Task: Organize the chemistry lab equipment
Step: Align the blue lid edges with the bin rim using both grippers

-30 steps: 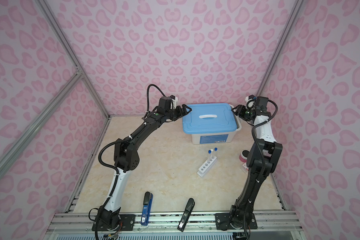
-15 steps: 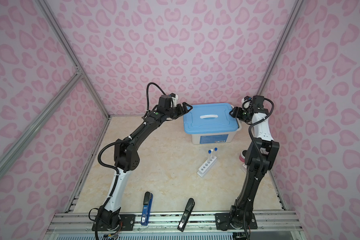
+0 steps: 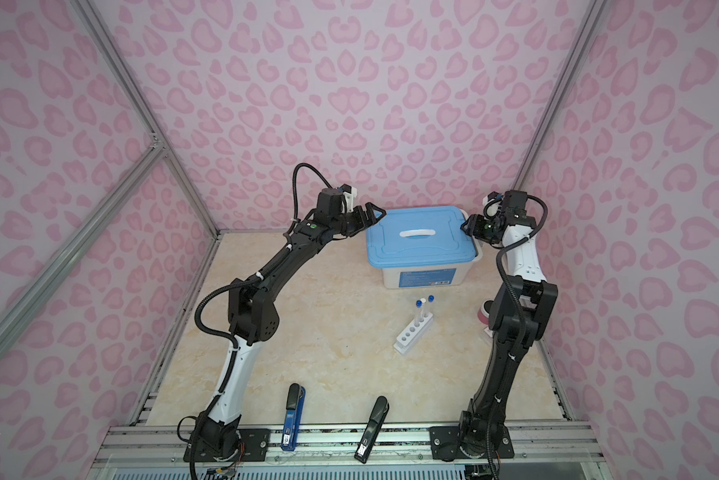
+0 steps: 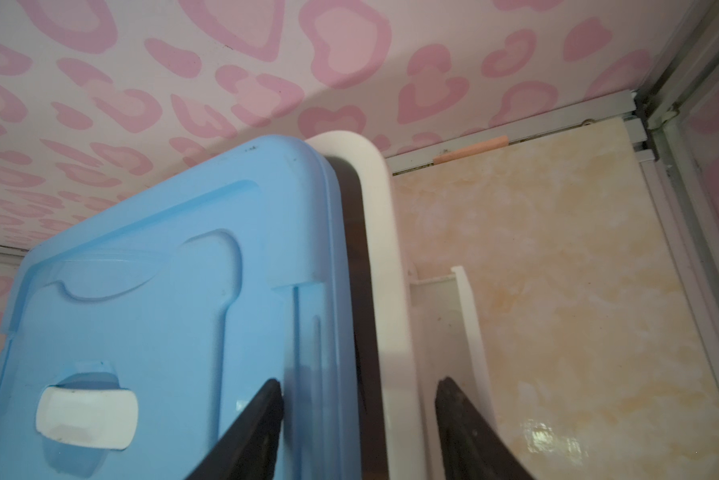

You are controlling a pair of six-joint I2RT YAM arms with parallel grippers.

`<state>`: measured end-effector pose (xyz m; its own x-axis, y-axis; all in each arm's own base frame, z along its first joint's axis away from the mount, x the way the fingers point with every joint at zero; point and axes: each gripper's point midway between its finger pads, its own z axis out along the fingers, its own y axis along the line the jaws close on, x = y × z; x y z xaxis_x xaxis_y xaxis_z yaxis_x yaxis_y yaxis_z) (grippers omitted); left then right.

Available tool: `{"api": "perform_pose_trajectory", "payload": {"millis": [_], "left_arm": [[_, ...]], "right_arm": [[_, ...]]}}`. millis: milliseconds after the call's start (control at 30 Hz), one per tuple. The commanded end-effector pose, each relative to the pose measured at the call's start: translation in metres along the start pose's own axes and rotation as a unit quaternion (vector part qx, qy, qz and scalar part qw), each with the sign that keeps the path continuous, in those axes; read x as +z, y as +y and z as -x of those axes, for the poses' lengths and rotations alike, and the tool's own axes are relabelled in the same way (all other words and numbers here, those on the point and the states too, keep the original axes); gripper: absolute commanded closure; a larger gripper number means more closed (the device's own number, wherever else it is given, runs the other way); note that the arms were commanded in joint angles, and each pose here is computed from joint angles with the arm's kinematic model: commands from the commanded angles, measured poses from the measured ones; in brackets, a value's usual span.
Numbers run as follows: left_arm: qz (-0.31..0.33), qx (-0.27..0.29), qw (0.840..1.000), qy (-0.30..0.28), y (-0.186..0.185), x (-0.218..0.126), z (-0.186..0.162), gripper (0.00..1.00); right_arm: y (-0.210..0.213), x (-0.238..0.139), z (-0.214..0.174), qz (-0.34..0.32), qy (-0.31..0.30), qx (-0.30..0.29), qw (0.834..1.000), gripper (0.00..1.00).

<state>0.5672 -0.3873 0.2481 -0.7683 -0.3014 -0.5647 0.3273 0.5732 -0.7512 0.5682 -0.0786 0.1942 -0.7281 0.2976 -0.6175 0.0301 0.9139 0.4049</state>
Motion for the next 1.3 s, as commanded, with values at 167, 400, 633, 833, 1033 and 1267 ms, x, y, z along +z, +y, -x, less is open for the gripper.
{"api": "perform_pose_trajectory", "payload": {"millis": [167,400,633,833,1033,1267], "left_arm": [[-0.029,0.037,0.998,-0.042,-0.049,-0.046,0.036,0.03],[-0.013,0.040,0.998,-0.038,-0.038,-0.053,0.033,0.03],[-0.021,0.037,0.999,-0.033,-0.038,-0.050,0.031,0.03],[-0.022,0.037,0.999,-0.033,-0.038,-0.050,0.031,0.03],[-0.024,0.035,0.999,-0.031,-0.038,-0.048,0.030,0.03],[-0.028,0.033,0.999,-0.029,-0.038,-0.045,0.030,0.03]], "right_arm": [[-0.015,0.007,-0.010,-0.031,0.018,0.009,0.999,0.49],[-0.021,0.004,-0.005,-0.039,0.011,0.021,0.999,0.53],[-0.023,0.005,-0.004,-0.038,0.010,0.027,0.999,0.55],[-0.025,0.003,-0.005,-0.040,0.010,0.029,0.999,0.55],[-0.029,0.004,-0.004,-0.041,0.010,0.032,0.999,0.56],[-0.030,0.005,-0.004,-0.040,0.010,0.034,0.999,0.57]]}}
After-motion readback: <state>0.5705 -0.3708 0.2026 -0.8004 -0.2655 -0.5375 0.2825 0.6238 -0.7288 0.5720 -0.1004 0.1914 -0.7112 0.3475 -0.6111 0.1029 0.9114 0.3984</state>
